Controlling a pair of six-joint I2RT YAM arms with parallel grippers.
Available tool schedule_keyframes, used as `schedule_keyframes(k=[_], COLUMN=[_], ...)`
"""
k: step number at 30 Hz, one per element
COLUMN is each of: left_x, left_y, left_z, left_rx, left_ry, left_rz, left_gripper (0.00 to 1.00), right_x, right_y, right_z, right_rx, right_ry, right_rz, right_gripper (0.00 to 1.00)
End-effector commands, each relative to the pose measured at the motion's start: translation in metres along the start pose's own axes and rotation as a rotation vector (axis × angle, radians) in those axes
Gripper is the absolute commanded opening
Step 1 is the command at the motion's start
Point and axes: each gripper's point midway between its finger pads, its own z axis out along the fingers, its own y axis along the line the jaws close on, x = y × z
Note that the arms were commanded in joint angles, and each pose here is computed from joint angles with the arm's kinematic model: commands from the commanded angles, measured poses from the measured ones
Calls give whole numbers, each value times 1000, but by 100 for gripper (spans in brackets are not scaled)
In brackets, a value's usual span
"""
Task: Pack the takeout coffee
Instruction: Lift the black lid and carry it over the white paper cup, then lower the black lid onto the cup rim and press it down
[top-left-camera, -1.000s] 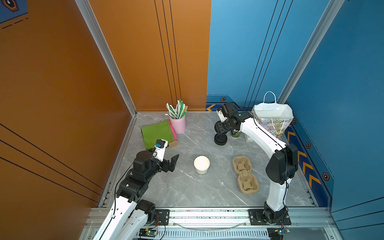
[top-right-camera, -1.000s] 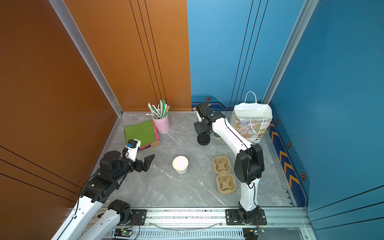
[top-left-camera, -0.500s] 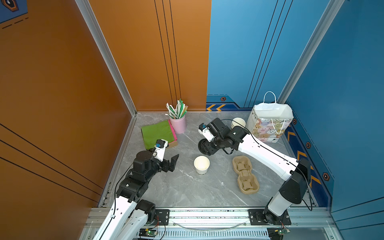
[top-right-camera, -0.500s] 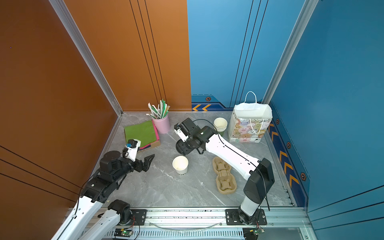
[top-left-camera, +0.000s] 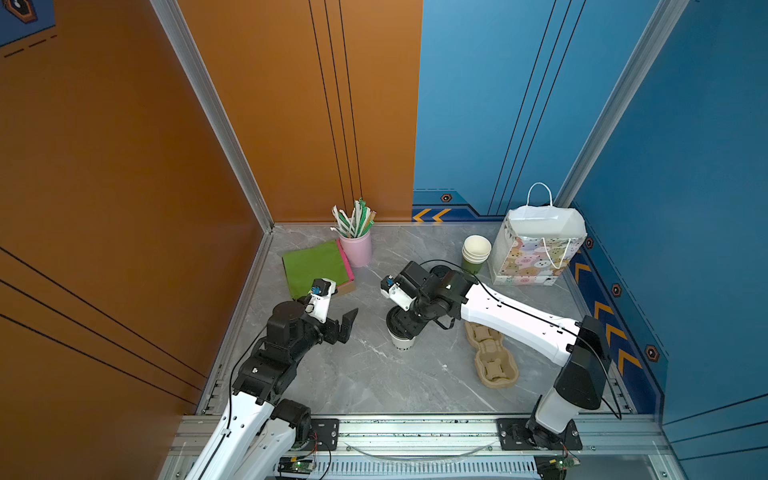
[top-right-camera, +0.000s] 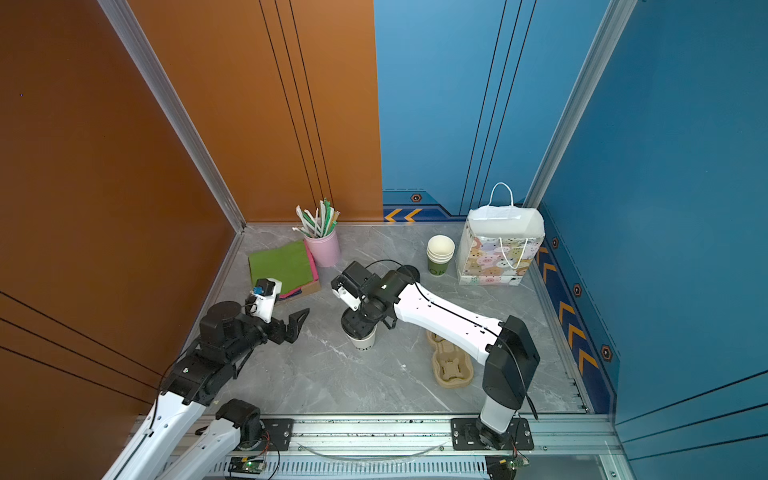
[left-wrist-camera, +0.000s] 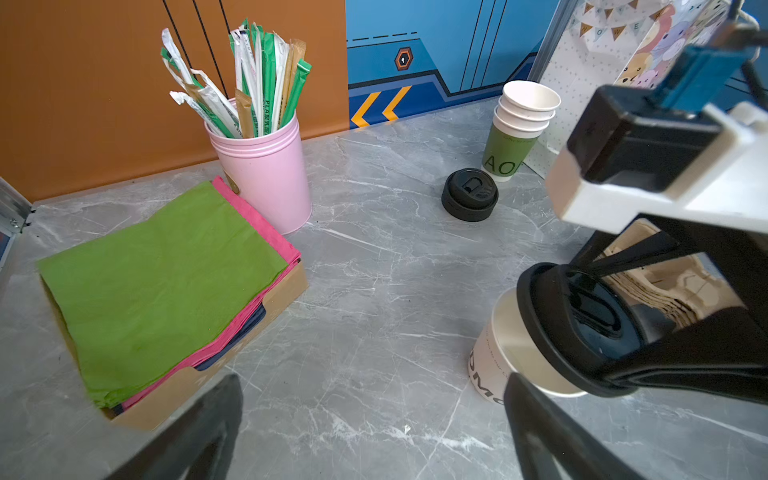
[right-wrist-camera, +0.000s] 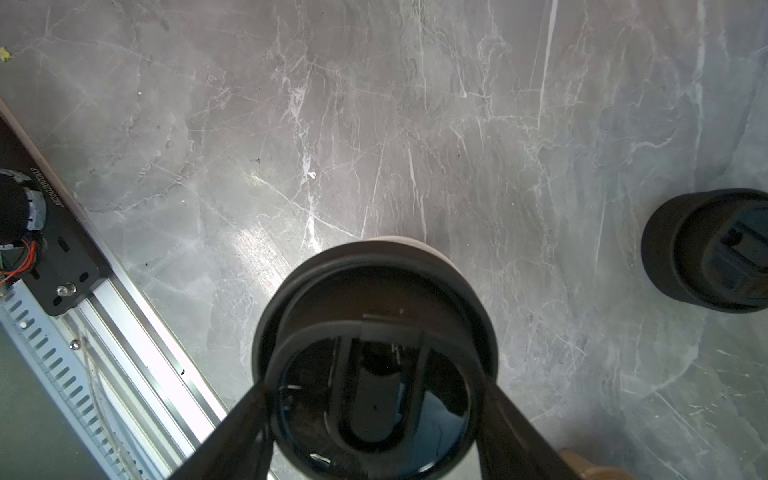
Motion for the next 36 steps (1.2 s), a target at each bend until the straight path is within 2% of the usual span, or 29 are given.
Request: schedule_keyframes(k=[1, 10, 36], left_x=[1, 2, 0], left_y=[2, 3, 3], left_z=[1, 2, 1], left_rx=[-8, -9, -9], left_ry=[-4, -3, -8], left_rz=[-10, -10, -12], left_gripper=[98, 98, 98], right_x=[17, 22, 11], right_y=[-6, -9, -7], right_z=[11, 19, 22], right_rx=[39, 68, 59], right_ry=[78, 136, 130], right_rz=[3, -11, -26], right_gripper=[70, 70, 70])
